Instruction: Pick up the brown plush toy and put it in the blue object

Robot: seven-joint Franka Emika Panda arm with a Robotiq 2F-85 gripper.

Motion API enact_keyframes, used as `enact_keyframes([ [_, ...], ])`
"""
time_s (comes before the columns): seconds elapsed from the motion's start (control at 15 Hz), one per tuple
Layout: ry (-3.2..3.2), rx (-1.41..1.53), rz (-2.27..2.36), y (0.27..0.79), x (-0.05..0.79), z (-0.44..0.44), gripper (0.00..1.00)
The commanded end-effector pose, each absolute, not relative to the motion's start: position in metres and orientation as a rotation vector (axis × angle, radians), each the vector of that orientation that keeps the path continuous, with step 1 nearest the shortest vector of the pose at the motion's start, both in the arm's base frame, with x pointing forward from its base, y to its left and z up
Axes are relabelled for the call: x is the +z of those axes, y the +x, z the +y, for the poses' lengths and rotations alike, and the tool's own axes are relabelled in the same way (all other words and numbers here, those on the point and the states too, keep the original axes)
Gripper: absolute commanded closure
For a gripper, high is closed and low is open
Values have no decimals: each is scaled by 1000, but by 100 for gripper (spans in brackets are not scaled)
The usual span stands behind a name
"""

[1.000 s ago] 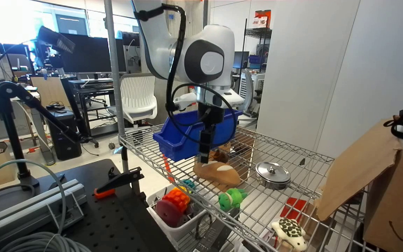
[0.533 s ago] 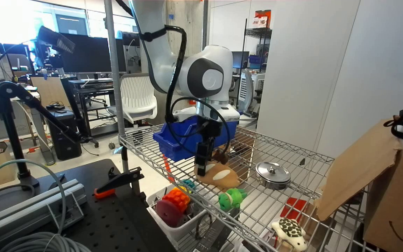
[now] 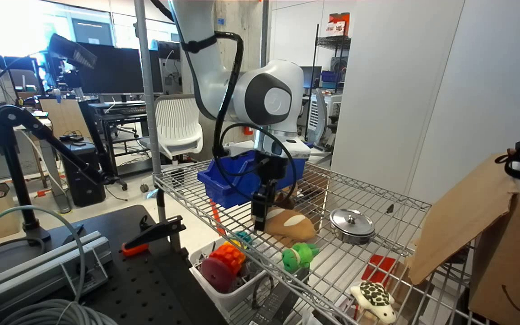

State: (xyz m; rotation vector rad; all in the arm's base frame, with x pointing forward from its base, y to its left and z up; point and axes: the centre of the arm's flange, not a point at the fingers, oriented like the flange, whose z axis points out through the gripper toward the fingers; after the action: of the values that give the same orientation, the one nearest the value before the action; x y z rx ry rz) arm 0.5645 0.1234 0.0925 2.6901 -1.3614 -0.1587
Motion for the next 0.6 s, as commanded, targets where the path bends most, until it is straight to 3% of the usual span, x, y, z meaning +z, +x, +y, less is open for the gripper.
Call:
enact_keyframes([
  [0.0, 2701, -105, -1277, 558, 119, 132, 88],
  [0.13, 2732, -97, -1185, 550, 139, 138, 100],
  [0.53, 2738, -259, -735, 524, 239, 187, 97],
])
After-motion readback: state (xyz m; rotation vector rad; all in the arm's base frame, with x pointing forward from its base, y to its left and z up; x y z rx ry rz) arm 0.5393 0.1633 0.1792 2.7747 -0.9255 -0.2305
